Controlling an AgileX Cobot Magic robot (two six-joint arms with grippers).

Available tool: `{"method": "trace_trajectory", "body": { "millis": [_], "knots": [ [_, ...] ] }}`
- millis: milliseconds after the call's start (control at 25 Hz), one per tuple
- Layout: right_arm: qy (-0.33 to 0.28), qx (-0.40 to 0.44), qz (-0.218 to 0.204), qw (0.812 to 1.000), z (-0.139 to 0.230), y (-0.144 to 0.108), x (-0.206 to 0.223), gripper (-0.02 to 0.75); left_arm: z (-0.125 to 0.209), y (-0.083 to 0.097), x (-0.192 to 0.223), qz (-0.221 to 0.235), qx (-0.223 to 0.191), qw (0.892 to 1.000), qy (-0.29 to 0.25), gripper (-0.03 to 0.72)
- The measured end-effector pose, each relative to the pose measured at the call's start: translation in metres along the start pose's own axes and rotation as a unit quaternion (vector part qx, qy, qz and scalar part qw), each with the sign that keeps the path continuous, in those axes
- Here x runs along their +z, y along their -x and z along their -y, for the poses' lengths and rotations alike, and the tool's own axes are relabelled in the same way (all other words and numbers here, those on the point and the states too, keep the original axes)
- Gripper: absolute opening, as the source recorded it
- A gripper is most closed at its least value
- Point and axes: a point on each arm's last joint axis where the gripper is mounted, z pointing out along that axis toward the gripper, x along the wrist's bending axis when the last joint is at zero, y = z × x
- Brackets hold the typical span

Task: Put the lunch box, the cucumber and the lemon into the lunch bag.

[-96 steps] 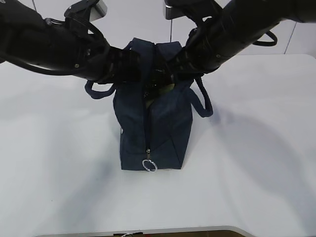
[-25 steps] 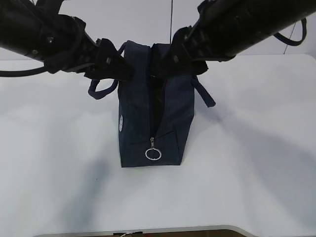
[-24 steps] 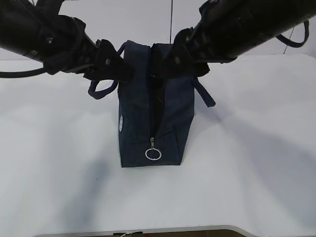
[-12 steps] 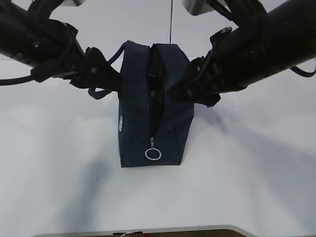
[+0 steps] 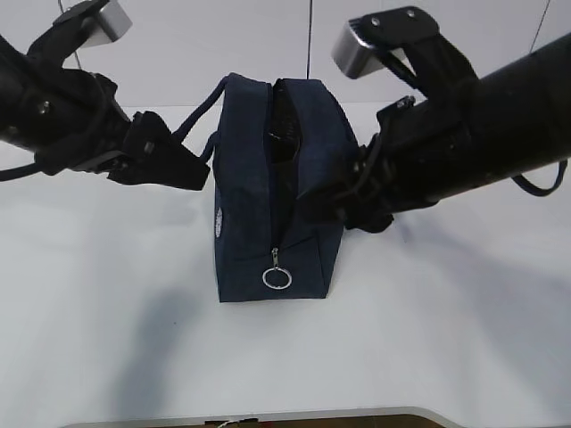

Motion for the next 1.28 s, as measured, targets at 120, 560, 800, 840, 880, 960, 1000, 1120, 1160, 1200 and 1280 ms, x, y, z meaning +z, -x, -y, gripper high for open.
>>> {"method": "trace_trajectory", "body": {
  "millis": [120, 560, 800, 840, 880, 960, 1000, 1120, 1160, 1200, 1280],
  "knots": [
    [-0.005, 0.007, -0.004, 1.0, 0.011, -0.001, 0.006, 0.396, 0.0, 0.0, 0.002, 0.005, -0.016, 1.0, 0.02, 0.453],
    [0.035, 0.017, -0.044, 0.998, 0.031, -0.009, 0.016, 0.396, -0.002, -0.008, 0.011, -0.008, -0.055, 0.997, 0.057, 0.453],
    [0.029, 0.019, -0.05, 0.998, 0.042, -0.01, 0.02, 0.396, 0.001, -0.014, 0.025, 0.001, -0.089, 0.995, 0.048, 0.453],
    [0.03, 0.021, -0.05, 0.998, 0.043, -0.01, 0.021, 0.396, 0.002, -0.015, 0.028, 0.003, -0.094, 0.995, 0.046, 0.453],
    [0.03, 0.022, -0.05, 0.998, 0.045, -0.011, 0.021, 0.396, 0.003, -0.017, 0.031, 0.005, -0.099, 0.994, 0.045, 0.453],
    [0.03, 0.025, -0.051, 0.998, 0.047, -0.011, 0.022, 0.396, 0.004, -0.019, 0.035, 0.008, -0.104, 0.994, 0.043, 0.453],
    [0.031, 0.024, -0.051, 0.998, 0.047, -0.011, 0.022, 0.396, 0.004, -0.019, 0.036, 0.009, -0.107, 0.993, 0.043, 0.453],
    [0.034, 0.024, -0.05, 0.998, 0.048, -0.011, 0.022, 0.396, 0.005, -0.021, 0.039, 0.011, -0.114, 0.993, 0.041, 0.453],
    [0.034, 0.023, -0.051, 0.998, 0.048, -0.011, 0.022, 0.396, 0.005, -0.02, 0.04, 0.014, -0.116, 0.992, 0.041, 0.453],
    [0.034, 0.024, -0.05, 0.998, 0.048, -0.011, 0.022, 0.396, 0.005, -0.02, 0.04, 0.019, -0.119, 0.992, 0.041, 0.453],
    [0.035, 0.023, -0.045, 0.998, 0.048, -0.01, 0.022, 0.396, 0.004, -0.017, 0.04, 0.033, -0.125, 0.991, 0.043, 0.453]
  ]
}}
